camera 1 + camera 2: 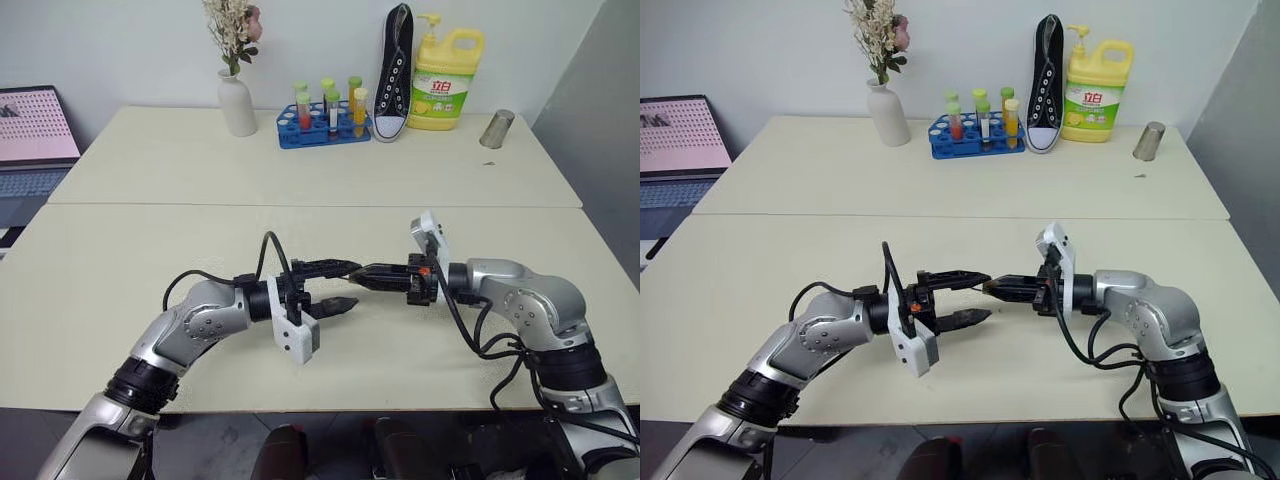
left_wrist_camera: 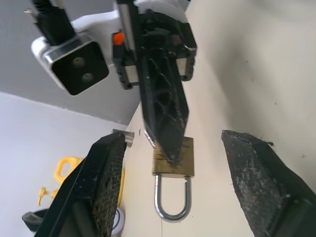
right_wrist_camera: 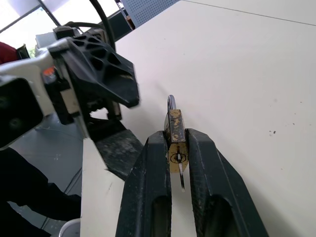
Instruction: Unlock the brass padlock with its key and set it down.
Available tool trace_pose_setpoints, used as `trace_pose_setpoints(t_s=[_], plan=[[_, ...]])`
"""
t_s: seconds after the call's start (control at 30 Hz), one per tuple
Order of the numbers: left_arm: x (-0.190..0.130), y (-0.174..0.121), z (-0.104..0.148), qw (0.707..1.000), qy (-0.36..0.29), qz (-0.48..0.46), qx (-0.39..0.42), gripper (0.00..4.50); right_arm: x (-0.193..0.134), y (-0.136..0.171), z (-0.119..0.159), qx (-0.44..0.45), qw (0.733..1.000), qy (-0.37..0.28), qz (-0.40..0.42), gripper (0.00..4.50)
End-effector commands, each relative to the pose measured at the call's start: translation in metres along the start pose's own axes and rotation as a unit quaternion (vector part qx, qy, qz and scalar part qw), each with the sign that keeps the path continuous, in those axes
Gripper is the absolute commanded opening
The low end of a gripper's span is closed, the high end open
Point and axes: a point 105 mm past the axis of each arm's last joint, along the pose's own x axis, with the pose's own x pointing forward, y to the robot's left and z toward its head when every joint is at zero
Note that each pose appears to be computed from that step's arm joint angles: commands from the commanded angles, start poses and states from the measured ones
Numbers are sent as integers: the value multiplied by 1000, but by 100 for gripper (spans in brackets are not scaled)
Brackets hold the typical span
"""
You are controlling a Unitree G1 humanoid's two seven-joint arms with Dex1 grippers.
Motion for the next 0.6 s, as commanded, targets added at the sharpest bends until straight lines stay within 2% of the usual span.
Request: trace_pose_setpoints(t_s=[0.03, 0.13, 0.27, 0.43, 0.6], plan=[[-8, 23, 10, 998, -3, 53, -42, 228, -1, -1, 13, -38, 999, -9, -2, 13], [-15, 39, 9, 988, 6, 99, -122, 132, -2, -3, 15, -45, 999, -9, -6, 13], [-28, 61, -9, 956, 35, 160, -245, 3, -4, -2, 17, -57, 998, -8, 0, 13], [-36, 59, -37, 918, 69, 165, -353, 0, -6, 8, 21, -64, 998, -10, 27, 13], [-23, 39, -40, 887, 54, 121, -443, 0, -7, 15, 23, -64, 997, -12, 44, 13]])
